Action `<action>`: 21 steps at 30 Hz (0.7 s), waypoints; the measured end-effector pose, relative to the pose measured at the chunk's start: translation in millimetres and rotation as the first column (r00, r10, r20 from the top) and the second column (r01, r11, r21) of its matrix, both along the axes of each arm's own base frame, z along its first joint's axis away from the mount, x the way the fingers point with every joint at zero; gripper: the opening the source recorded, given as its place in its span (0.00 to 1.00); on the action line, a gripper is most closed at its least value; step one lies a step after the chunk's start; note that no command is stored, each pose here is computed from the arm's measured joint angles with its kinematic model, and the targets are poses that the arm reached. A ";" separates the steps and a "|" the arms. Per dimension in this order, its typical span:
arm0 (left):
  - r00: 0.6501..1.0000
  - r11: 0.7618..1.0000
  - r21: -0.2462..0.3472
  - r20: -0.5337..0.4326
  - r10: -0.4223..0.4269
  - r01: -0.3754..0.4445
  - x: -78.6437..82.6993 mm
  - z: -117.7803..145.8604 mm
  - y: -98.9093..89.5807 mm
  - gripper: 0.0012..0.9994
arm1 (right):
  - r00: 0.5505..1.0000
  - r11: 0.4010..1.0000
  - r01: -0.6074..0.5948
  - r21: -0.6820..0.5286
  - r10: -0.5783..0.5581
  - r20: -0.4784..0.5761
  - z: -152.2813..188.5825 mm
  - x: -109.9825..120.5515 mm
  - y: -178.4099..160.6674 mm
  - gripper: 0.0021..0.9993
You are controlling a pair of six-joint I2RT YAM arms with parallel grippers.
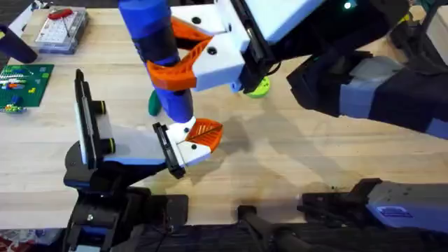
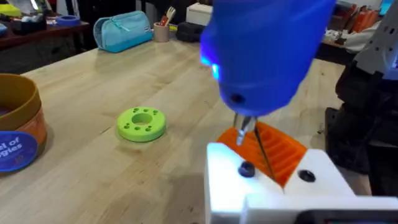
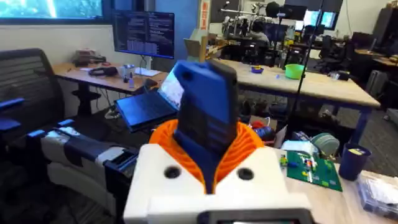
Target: Pick up the gripper from the table and insert it into the empty holder that is missing its gripper. Then pick up a screw, insert it into the mounting hole, and use the screwdriver to tighten it. Finally, clean up the table by picking up the vegetable and placing it into the bucket.
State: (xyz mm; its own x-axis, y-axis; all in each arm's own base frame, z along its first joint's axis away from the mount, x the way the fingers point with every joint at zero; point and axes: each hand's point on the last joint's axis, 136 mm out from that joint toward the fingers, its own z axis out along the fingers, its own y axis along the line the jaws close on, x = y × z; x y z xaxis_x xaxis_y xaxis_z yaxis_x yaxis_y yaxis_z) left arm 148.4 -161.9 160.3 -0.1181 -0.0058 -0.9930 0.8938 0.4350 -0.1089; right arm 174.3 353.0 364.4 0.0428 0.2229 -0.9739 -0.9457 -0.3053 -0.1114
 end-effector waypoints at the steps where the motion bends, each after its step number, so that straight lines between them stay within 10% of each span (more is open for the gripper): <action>1: 1.000 1.000 0.000 0.000 0.000 0.000 0.0 0.0 0.0 0.02 | 1.000 1.000 0.000 0.000 0.000 -0.001 0.0 0.0 0.0 0.02; 21: 1.000 1.000 0.000 0.000 0.000 0.000 0.0 0.0 0.0 0.02 | 0.999 1.000 -0.010 -0.024 0.009 -0.031 -4.4 -1.1 2.9 0.02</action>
